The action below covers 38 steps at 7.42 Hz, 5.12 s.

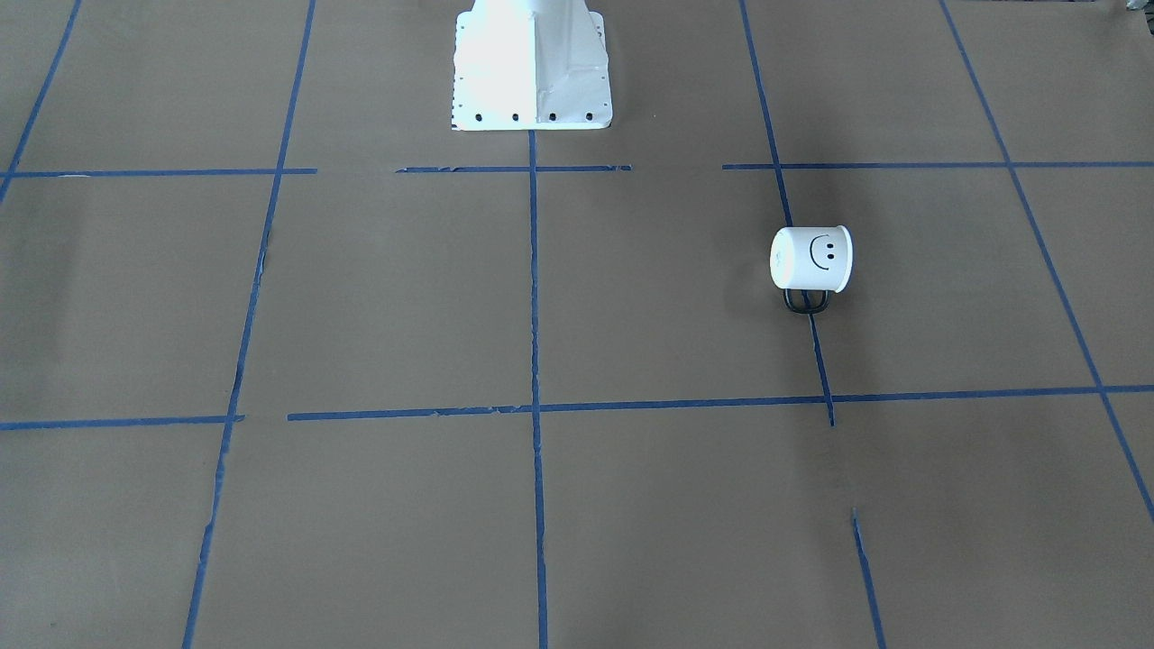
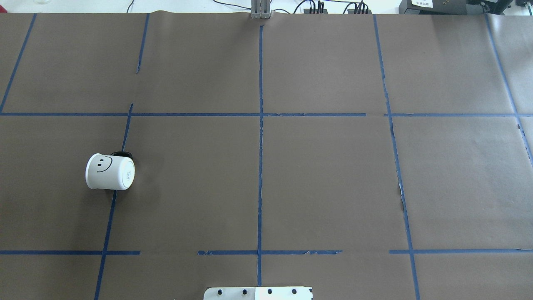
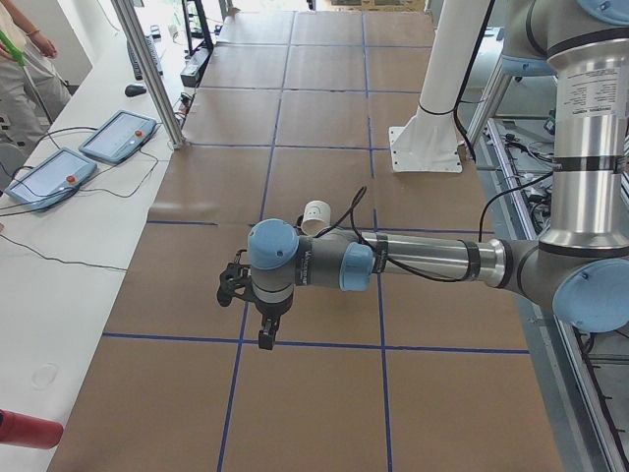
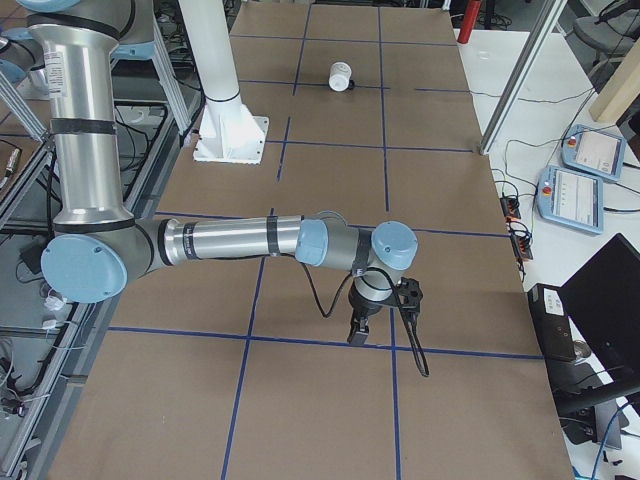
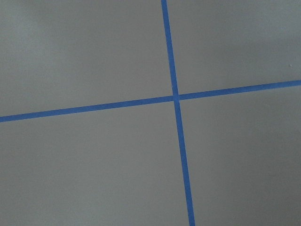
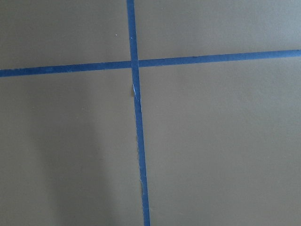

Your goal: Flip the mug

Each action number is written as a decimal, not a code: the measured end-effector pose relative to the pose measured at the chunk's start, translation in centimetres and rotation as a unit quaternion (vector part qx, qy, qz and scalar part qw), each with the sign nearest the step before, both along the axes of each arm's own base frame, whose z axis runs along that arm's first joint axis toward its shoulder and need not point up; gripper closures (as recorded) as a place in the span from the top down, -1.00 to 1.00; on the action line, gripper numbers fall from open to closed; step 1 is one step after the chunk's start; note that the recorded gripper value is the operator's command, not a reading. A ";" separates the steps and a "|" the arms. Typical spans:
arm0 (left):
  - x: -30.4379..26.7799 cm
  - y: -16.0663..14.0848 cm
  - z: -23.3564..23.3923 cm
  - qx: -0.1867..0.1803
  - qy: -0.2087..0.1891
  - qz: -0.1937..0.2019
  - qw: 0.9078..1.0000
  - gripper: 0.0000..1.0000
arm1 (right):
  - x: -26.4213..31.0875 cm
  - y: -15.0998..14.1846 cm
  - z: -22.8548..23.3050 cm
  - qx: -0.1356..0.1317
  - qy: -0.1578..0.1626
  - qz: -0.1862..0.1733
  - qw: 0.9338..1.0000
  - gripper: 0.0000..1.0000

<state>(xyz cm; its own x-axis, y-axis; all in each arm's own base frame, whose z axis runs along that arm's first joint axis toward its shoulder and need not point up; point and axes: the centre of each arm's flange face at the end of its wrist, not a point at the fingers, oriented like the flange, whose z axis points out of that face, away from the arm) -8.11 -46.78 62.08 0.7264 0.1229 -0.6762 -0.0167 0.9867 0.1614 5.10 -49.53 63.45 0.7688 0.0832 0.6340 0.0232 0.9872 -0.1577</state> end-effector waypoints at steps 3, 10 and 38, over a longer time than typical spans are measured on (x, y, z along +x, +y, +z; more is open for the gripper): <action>0.0 -1.1 -0.5 0.007 -0.001 0.000 1.000 1.00 | 0.0 0.0 0.0 0.000 0.000 0.000 1.000 1.00; 10.4 -3.2 -5.6 0.016 0.042 -0.037 0.998 1.00 | 0.0 0.0 0.0 0.000 0.000 0.000 1.000 1.00; 45.7 4.0 -28.5 -0.100 0.518 -0.139 0.838 -1.00 | 0.0 0.0 0.0 0.000 0.000 0.000 1.000 1.00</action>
<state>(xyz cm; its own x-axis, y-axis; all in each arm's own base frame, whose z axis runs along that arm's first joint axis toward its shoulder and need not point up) 37.57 -42.76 33.56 -0.2806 -0.1446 -0.9489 0.2646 0.9386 -0.2213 5.10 -49.53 63.45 0.7688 0.0830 0.6341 0.0233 0.9872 -0.1575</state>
